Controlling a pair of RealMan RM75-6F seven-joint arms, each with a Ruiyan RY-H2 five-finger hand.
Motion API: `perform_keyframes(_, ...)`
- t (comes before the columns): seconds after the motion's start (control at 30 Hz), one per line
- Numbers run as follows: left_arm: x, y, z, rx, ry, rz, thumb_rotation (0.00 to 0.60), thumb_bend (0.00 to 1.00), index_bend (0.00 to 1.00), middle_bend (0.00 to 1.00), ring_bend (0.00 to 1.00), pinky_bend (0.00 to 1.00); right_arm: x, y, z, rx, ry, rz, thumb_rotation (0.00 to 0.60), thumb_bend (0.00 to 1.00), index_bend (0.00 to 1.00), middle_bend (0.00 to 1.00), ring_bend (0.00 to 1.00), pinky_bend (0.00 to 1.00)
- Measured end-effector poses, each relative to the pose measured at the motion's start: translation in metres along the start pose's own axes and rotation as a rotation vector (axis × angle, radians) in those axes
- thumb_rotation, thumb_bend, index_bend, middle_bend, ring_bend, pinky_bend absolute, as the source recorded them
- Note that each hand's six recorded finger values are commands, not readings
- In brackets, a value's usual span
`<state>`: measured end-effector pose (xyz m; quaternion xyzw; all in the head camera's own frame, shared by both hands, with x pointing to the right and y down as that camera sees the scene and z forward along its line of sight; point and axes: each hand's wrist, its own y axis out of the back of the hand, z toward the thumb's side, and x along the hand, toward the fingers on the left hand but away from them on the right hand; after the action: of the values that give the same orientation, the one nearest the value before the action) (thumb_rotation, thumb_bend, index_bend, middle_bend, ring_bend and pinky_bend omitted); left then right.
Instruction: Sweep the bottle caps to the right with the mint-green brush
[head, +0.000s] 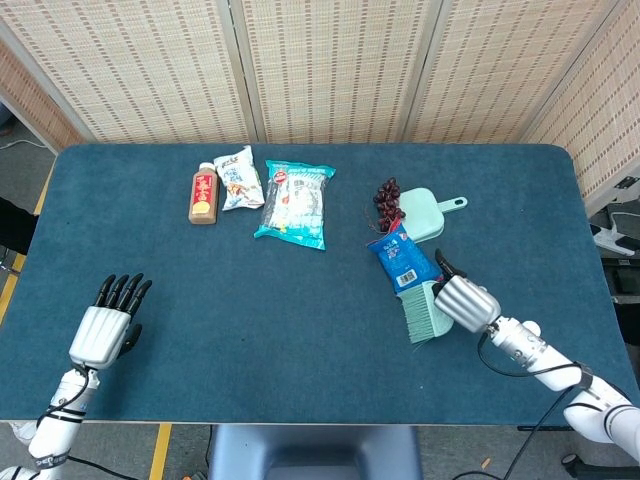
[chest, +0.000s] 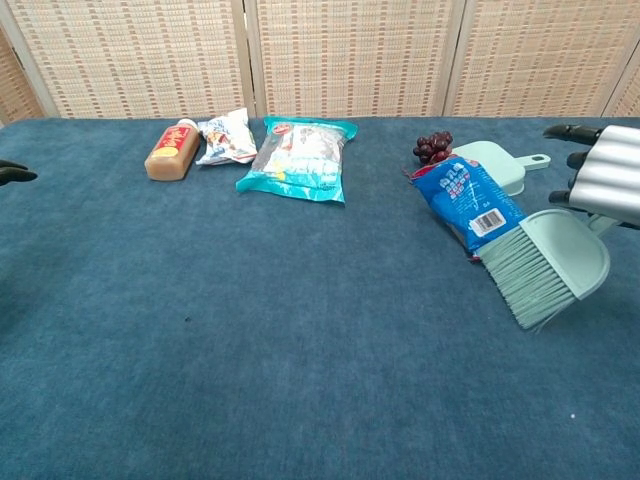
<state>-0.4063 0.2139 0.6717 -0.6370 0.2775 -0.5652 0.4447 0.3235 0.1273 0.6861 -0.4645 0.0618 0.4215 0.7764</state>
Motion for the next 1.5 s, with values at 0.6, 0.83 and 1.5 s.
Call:
perform_keyframes(0.6, 0.002, -0.002, 0.000, 0.005, 0.004, -0.007, 0.600, 0.45, 0.00, 0.00, 0.00, 0.01, 0.012, -0.028, -0.015, 0.158, 0.053, 0.099, 0.600, 0.39, 1.00, 0.87, 0.57, 0.15)
perform_keyframes(0.83, 0.003, -0.005, 0.002, 0.009, 0.001, -0.018, 0.600, 0.45, 0.00, 0.00, 0.00, 0.01, 0.045, -0.045, -0.030, 0.189, 0.040, 0.180, 0.600, 0.39, 1.00, 0.87, 0.57, 0.16)
perform_keyframes(1.5, 0.007, -0.016, 0.012, 0.023, -0.030, -0.054, 0.600, 0.45, 0.00, 0.00, 0.00, 0.01, 0.159, -0.072, -0.051, 0.132, -0.102, 0.322, 0.600, 0.39, 1.00, 0.87, 0.57, 0.16)
